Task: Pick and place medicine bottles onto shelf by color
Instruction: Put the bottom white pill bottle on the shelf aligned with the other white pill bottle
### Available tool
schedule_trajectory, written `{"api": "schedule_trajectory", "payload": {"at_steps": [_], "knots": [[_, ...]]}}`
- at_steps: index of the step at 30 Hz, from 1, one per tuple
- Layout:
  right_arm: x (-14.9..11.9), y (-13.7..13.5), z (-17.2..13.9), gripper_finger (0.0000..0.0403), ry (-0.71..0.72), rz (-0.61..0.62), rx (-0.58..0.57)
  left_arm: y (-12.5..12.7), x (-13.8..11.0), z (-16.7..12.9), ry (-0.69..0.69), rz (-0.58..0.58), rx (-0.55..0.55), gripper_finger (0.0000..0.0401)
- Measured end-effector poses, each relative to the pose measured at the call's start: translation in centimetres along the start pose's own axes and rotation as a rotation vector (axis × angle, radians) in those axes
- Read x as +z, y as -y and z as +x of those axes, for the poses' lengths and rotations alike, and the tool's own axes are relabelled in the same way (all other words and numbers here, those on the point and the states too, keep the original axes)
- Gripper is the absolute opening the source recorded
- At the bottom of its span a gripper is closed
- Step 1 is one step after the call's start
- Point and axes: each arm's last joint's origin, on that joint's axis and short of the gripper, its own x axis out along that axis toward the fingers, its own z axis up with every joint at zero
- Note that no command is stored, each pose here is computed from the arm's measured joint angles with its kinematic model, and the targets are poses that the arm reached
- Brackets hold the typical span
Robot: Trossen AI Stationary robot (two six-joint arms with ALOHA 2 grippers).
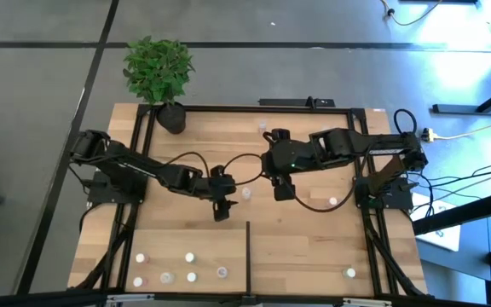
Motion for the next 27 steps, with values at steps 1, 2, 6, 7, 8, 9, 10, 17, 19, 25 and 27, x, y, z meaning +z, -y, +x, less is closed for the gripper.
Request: {"api": "schedule_trajectory", "payload": {"at_steps": [1, 2, 6, 7, 8, 9, 10, 17, 19, 25, 27], "knots": [[0.0, 0.0, 0.0, 0.0237, 0.0, 0.002, 0.0, -0.1, 0.0, 0.1, -0.003, -0.001, 0.003, 0.0235], [0.0, 0.0, 0.0, 0.0237, 0.0, 0.002, 0.0, -0.1, 0.0, 0.1, -0.004, -0.002, 0.004, 0.0235], [0.0, 0.0, 0.0, 0.0237, 0.004, 0.002, 0.0, -0.2, 0.0, 0.1, 0.0, -0.003, 0.01, 0.0235], [0.1, 0.0, 0.0, 0.0237, 0.006, 0.002, -0.001, -0.2, 0.0, 0.1, 0.004, -0.003, 0.02, 0.0235], [0.1, 0.0, 0.0, 0.0237, 0.009, 0.003, -0.001, -0.2, 0.1, 0.1, 0.009, -0.003, 0.033, 0.0235], [0.1, 0.0, 0.0, 0.0237, 0.009, 0.003, -0.001, -0.3, 0.1, 0.1, 0.014, -0.003, 0.044, 0.0235], [0.1, 0.0, 0.0, 0.0237, 0.009, 0.003, -0.001, -0.3, 0.1, 0.1, 0.017, -0.003, 0.053, 0.0235], [0.1, 0.0, 0.0, 0.0237, 0.008, 0.003, -0.001, -0.3, 0.1, 0.1, 0.019, -0.004, 0.055, 0.0235], [0.1, 0.0, 0.0, 0.0237, 0.008, 0.003, -0.001, -0.3, 0.1, 0.1, 0.022, -0.008, 0.066, 0.0235], [0.1, 0.0, 0.0, 0.0237, 0.008, 0.003, -0.001, -0.6, -0.5, 0.7, -0.013, -0.041, 0.111, 0.0235], [0.1, 0.0, 0.0, 0.0237, 0.009, 0.003, -0.001, -0.8, -1.0, 0.8, -0.002, -0.116, 0.139, 0.0235]]}}
